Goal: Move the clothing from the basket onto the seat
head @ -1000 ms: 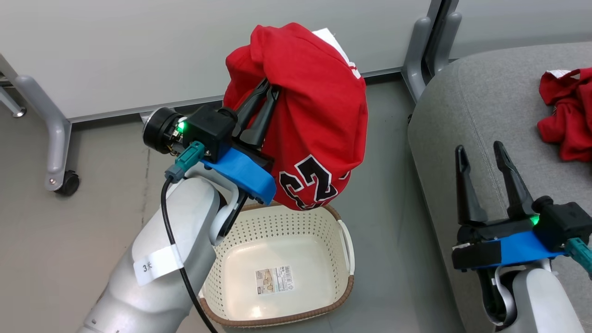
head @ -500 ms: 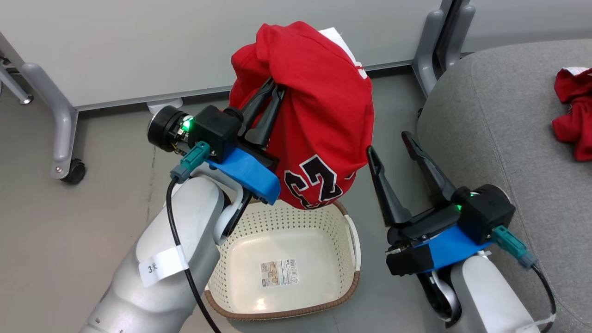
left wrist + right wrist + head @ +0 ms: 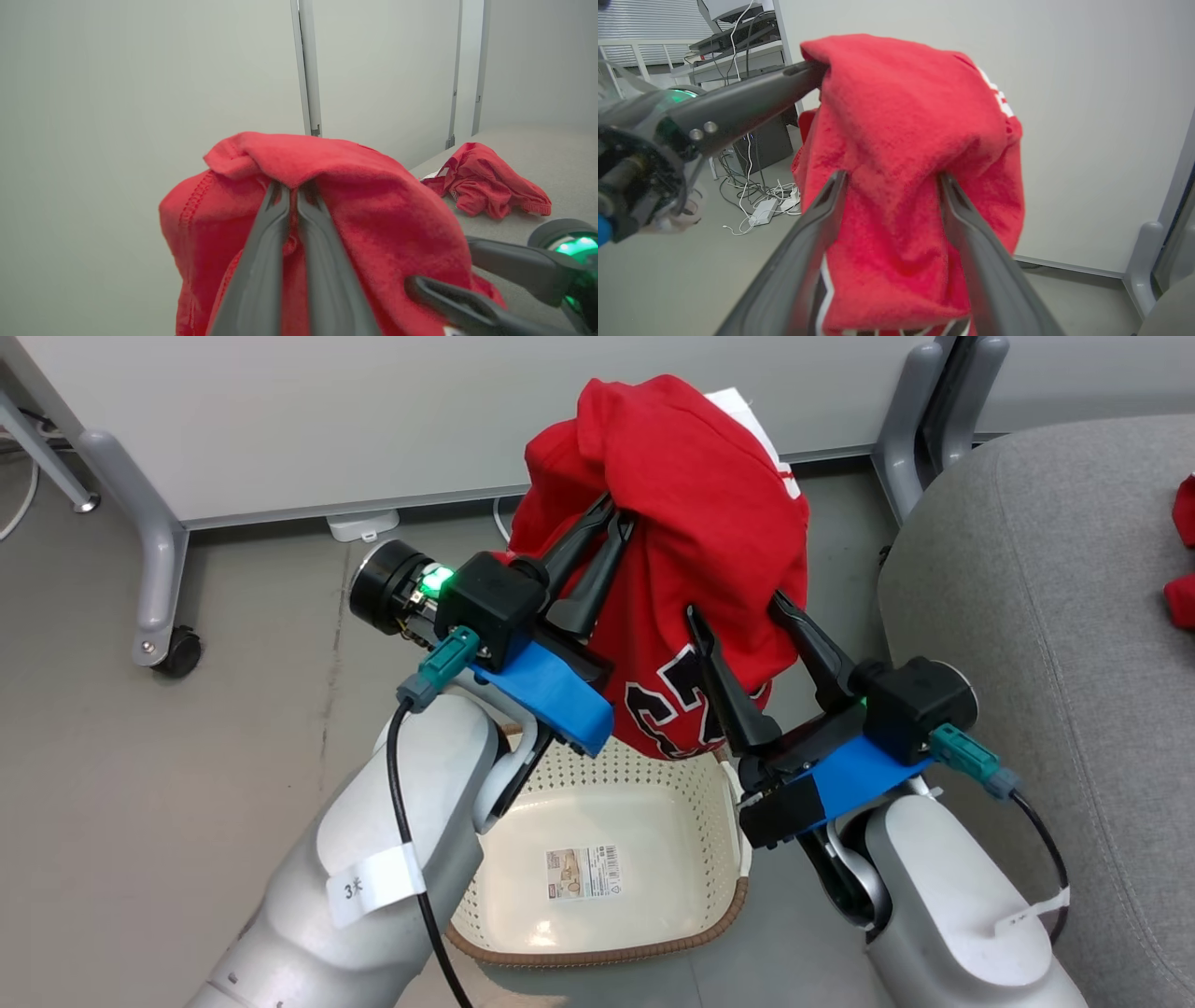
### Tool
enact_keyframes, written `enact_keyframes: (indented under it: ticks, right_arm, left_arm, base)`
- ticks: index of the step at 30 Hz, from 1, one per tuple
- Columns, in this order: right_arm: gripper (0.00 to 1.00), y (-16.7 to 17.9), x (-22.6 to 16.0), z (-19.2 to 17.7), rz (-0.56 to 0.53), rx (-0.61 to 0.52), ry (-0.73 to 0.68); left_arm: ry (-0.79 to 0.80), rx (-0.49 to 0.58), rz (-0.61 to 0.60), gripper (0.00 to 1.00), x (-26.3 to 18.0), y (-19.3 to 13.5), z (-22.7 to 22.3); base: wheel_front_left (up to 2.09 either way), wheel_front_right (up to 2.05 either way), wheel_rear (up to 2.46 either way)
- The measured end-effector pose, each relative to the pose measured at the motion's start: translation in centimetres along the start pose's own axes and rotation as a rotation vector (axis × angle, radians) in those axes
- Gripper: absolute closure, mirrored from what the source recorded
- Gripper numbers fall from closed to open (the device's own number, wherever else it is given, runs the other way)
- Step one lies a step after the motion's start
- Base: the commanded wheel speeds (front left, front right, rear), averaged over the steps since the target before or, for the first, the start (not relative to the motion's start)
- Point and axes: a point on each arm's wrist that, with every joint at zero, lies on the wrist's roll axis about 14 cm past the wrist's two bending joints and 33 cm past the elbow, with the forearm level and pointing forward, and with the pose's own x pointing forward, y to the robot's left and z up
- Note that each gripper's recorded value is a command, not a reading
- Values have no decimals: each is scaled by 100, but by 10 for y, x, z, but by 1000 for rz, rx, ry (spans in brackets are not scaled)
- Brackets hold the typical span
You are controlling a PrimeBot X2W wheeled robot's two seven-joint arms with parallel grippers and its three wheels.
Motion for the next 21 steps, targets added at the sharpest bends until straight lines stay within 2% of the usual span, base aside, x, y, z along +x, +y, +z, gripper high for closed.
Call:
enact_keyframes:
  ticks: [3, 4, 5, 21]
  right_arm:
    - [0, 2, 6, -6, 12, 5, 18]
    - [89, 2, 7, -8, 14, 12, 25]
    - [100, 3, 9, -9, 16, 15, 28]
    - [100, -1, 13, -8, 11, 23, 28]
  left_arm:
    - [-2, -3, -9, 100, 0, -4, 0]
    - [-3, -4, -10, 100, 0, -5, 0]
    - [-2, -5, -12, 100, 0, -5, 0]
    - [-1, -8, -25, 100, 3, -9, -2]
  base:
    - [0, 0, 0]
    - [0, 0, 0]
    - [0, 0, 0]
    - [0, 0, 0]
